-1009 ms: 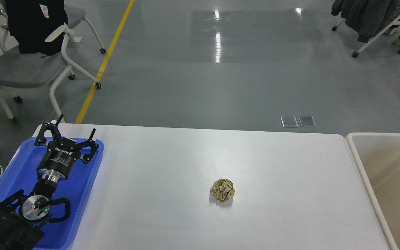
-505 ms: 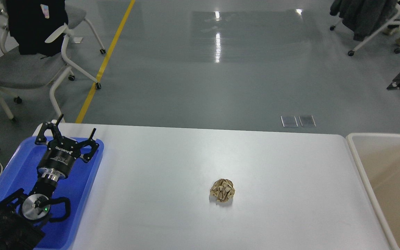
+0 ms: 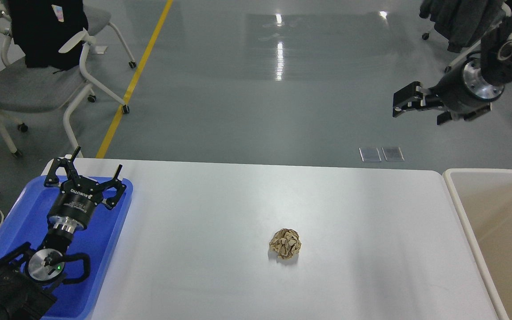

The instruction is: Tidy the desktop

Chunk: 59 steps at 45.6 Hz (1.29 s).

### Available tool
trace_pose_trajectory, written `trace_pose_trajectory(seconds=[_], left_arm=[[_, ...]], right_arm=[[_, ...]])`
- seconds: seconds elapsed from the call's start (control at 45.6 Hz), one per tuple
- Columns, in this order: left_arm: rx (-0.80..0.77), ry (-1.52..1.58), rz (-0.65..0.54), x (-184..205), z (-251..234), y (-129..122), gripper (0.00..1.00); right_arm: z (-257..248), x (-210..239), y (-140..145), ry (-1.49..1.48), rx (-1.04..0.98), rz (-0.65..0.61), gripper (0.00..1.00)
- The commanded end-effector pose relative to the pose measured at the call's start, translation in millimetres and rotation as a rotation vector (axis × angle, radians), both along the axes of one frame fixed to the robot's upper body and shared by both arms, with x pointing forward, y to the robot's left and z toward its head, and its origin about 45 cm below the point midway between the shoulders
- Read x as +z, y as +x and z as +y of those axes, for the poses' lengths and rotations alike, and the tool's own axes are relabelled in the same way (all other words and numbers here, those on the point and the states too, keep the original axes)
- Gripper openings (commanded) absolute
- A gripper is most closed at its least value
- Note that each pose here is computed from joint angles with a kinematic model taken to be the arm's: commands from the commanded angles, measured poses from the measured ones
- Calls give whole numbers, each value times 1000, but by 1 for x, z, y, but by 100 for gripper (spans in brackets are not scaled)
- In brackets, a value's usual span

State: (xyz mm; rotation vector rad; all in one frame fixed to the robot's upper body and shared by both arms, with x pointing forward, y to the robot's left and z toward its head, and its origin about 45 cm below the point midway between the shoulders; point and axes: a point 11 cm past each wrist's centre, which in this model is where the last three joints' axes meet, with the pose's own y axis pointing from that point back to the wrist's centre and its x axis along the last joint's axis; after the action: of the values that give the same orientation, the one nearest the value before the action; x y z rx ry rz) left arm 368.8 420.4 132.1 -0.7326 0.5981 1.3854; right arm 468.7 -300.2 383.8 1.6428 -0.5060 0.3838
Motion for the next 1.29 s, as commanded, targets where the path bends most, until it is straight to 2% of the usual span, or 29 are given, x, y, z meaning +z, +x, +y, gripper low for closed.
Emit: trace_pose_trajectory(seconds=[0.0, 0.197, 0.395, 0.527, 0.658, 0.899, 1.272], left_arm=[[0, 0, 0, 0, 0, 0, 99], [0, 0, 0, 0, 0, 0, 99], [1, 2, 1, 0, 1, -1, 99], [0, 0, 0, 0, 0, 0, 99], [1, 2, 0, 0, 1, 0, 99], [1, 2, 1, 0, 1, -1, 99], [1, 2, 1, 0, 1, -1, 99]], right_arm=[[58, 14, -10, -149, 149, 117, 100], [121, -1, -44, -23, 253, 226, 100], [148, -17, -57, 13, 285, 287, 100], [149, -35, -70, 18, 294, 351, 100], [142, -52, -72, 44, 260, 392, 100], [109, -58, -64, 8, 123, 400, 100], [90, -67, -68, -136, 35, 439, 100]])
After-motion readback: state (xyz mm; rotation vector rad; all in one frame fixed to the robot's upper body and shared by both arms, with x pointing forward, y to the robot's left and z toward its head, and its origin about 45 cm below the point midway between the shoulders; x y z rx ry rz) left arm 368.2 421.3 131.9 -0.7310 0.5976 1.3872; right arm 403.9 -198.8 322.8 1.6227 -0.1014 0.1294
